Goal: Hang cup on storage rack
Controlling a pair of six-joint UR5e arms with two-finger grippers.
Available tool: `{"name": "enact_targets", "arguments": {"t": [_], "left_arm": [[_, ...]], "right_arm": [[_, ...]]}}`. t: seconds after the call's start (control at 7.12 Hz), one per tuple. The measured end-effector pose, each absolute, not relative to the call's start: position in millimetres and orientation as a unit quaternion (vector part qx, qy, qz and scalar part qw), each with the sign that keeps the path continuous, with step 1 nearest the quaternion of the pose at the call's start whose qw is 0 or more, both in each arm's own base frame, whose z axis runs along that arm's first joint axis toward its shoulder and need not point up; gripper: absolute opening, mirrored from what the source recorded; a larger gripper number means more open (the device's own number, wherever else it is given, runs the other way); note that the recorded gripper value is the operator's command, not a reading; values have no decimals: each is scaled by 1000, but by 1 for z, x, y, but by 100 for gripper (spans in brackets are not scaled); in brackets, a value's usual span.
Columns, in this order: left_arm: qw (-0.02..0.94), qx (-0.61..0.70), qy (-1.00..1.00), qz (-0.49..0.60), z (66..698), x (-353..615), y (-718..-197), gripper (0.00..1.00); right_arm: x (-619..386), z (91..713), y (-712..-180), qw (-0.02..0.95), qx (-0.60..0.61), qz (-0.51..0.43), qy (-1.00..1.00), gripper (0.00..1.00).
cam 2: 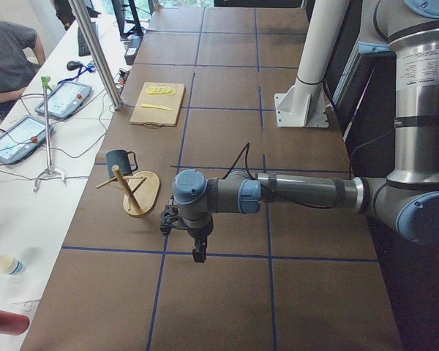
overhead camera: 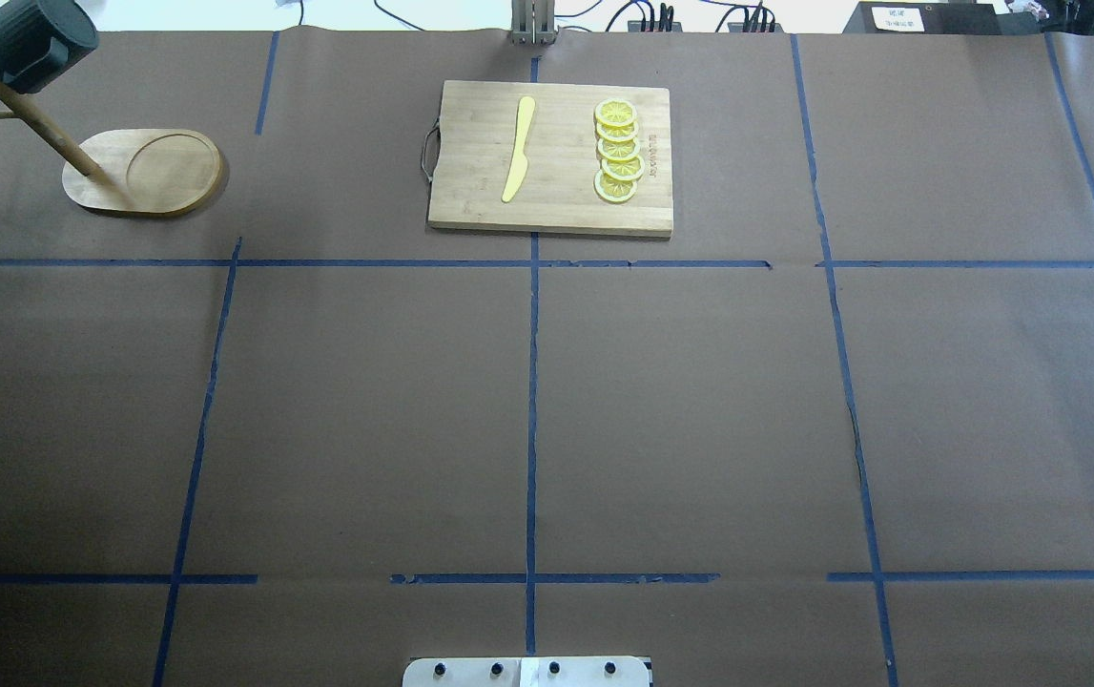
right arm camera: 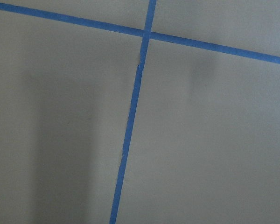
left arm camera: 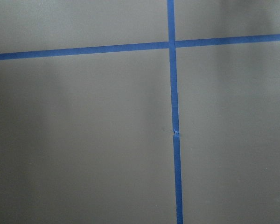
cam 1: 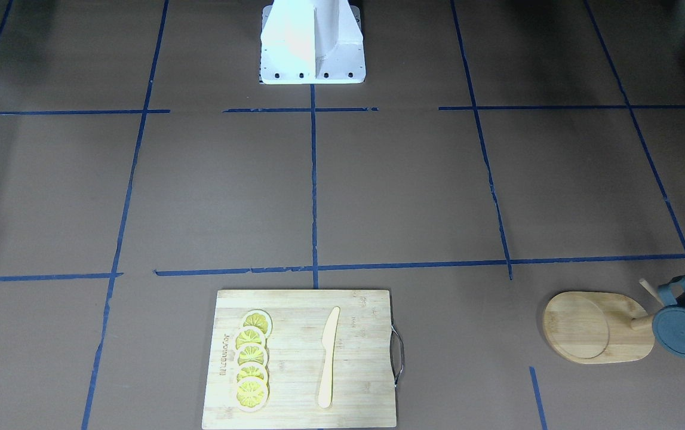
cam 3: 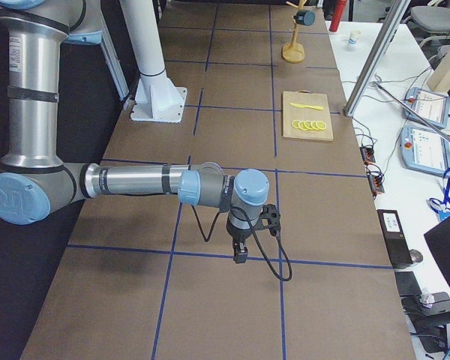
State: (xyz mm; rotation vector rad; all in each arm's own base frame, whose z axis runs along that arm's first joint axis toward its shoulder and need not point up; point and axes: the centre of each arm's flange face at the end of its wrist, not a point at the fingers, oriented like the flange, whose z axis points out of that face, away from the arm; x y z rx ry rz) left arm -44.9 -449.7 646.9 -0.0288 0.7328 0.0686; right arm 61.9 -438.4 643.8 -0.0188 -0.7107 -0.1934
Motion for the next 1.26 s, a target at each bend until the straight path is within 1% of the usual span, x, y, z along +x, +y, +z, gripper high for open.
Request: {"name": "enact_targets", "arguments": {"t": [1.26], "left_arm": [[933, -15, 359, 35, 648, -44, -448, 100]], "right_arm": [[62, 643, -440, 932, -5, -98, -348, 100]]}}
